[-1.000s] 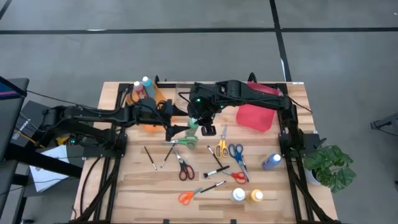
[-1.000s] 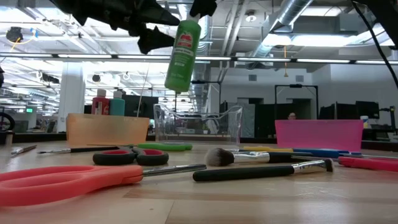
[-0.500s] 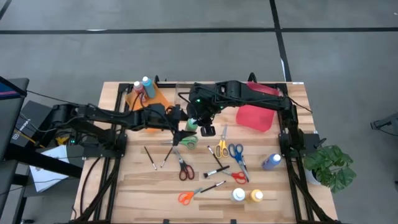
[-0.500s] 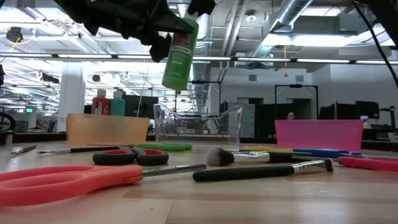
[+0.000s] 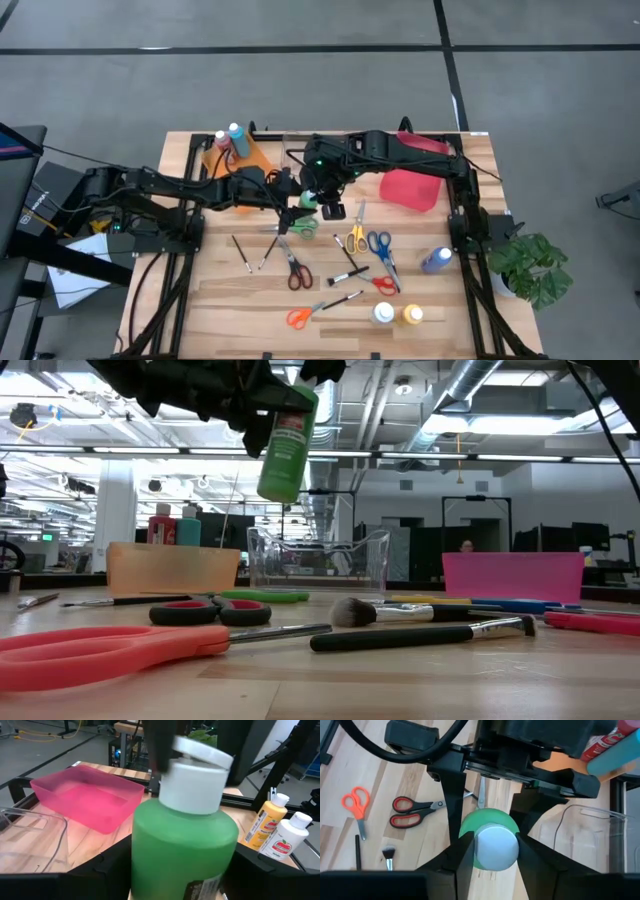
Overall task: Pick & Place Paint Supplies
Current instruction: Put the green paint bottle into the orange bin
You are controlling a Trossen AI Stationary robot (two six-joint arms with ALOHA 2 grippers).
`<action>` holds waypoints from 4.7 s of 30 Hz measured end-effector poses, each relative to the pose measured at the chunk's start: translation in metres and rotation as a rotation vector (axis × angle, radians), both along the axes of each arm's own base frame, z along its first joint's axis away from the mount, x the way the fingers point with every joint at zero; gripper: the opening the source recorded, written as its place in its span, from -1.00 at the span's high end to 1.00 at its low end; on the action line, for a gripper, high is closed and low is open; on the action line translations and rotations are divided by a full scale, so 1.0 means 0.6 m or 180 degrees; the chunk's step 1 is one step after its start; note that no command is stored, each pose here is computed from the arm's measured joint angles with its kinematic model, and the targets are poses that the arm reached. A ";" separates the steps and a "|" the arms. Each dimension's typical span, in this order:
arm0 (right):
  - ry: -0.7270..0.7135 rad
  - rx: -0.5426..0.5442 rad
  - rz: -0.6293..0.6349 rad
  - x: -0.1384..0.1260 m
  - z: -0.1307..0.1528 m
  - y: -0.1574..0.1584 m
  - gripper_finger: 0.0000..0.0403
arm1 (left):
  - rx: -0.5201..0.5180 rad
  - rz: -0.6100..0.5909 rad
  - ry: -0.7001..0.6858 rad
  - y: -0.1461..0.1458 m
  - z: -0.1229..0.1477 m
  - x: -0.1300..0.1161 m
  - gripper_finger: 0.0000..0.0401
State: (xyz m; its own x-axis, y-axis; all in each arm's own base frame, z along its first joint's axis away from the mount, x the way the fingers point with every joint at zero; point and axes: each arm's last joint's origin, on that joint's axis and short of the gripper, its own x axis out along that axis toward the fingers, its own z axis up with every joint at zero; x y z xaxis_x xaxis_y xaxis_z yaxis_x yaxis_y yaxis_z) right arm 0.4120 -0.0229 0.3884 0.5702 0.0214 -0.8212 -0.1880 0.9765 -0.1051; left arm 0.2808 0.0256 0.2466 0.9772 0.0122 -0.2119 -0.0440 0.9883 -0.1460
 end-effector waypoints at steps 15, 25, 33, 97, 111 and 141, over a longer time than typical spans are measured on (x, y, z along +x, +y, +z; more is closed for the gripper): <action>-0.0017 -0.0004 -0.0003 0.000 0.001 -0.001 0.27 | -0.0015 0.0011 -0.0003 0.000 0.000 0.000 -0.10; -0.0508 -0.0074 -0.0206 -0.039 0.065 -0.018 -0.04 | 0.0005 0.0018 -0.0011 0.001 0.000 0.000 -0.09; -0.0594 -0.0092 -0.0146 -0.055 0.083 -0.014 0.87 | 0.0020 0.0033 -0.0077 0.001 0.004 0.000 -0.11; -0.1567 0.0161 -0.1557 -0.374 0.072 0.036 1.00 | 0.0478 0.4131 -0.0042 0.131 -0.109 -0.179 -0.11; -0.1567 0.0203 -0.1578 -0.374 0.072 0.036 1.00 | 0.0490 0.4411 -0.0210 0.149 -0.173 -0.149 -0.11; -0.1556 0.0168 -0.1553 -0.374 0.072 0.036 1.00 | 0.0379 0.4624 -0.0195 0.174 -0.212 -0.151 -0.11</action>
